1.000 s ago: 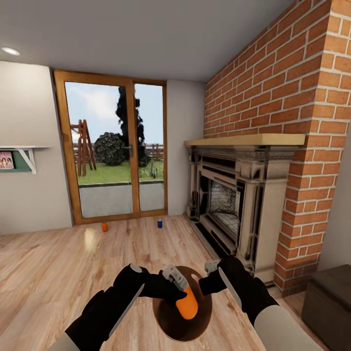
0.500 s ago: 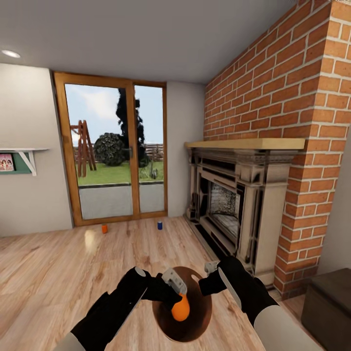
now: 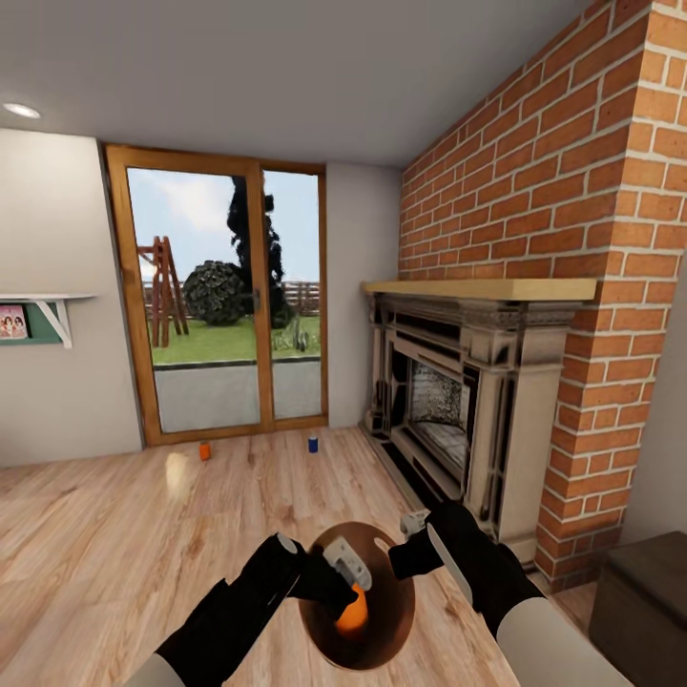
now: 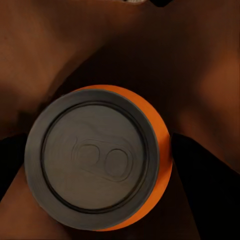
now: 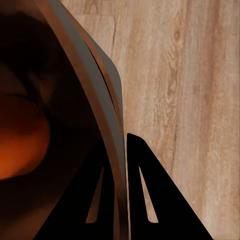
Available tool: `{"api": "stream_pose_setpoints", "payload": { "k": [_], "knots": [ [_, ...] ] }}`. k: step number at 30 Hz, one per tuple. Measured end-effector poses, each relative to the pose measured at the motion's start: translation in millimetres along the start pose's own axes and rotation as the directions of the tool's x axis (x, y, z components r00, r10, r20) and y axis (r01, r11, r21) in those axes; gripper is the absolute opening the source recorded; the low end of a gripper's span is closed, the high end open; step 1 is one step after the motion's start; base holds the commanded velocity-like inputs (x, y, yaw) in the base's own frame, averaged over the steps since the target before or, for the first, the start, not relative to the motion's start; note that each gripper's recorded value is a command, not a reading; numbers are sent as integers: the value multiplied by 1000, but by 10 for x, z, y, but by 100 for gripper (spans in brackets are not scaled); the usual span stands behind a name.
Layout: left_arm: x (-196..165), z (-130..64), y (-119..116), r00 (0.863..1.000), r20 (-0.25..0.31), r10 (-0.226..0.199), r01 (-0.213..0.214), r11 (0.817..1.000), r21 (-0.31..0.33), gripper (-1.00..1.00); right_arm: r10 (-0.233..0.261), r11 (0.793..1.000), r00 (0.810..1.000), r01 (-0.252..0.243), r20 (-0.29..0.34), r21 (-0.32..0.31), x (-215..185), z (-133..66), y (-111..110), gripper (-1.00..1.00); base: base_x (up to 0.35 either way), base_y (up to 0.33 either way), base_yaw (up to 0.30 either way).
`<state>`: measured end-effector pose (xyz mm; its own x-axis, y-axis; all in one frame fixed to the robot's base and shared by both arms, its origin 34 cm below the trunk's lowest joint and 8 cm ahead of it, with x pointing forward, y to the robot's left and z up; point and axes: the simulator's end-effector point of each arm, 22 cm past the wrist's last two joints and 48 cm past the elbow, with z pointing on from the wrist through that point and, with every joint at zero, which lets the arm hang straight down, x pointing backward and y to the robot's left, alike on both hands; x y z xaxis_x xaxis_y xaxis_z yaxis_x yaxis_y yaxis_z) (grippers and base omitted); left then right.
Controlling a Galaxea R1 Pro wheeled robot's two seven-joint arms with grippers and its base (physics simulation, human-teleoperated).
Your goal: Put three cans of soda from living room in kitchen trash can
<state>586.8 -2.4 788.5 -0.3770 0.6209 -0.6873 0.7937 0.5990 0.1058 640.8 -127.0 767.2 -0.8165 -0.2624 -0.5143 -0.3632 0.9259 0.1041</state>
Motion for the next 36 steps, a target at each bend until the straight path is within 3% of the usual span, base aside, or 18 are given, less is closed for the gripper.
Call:
{"api": "stream_pose_setpoints", "payload": {
  "k": [16,24,36],
  "knots": [
    [-161,-129,152,1000,-4,13,-13,999,-53,-100,-1,1000,1000,1,-3,0,-155,-226,22,-100,0,0,0],
    [-168,-128,163,1000,-1,16,-16,998,-59,-100,2,1000,1000,-2,-13,1,-117,-204,12,-100,0,0,0],
    [-22,21,94,1000,-17,15,-15,999,-34,-100,-1,1000,1000,1,-23,2,-86,-184,17,-100,0,0,0]
  ]
}}
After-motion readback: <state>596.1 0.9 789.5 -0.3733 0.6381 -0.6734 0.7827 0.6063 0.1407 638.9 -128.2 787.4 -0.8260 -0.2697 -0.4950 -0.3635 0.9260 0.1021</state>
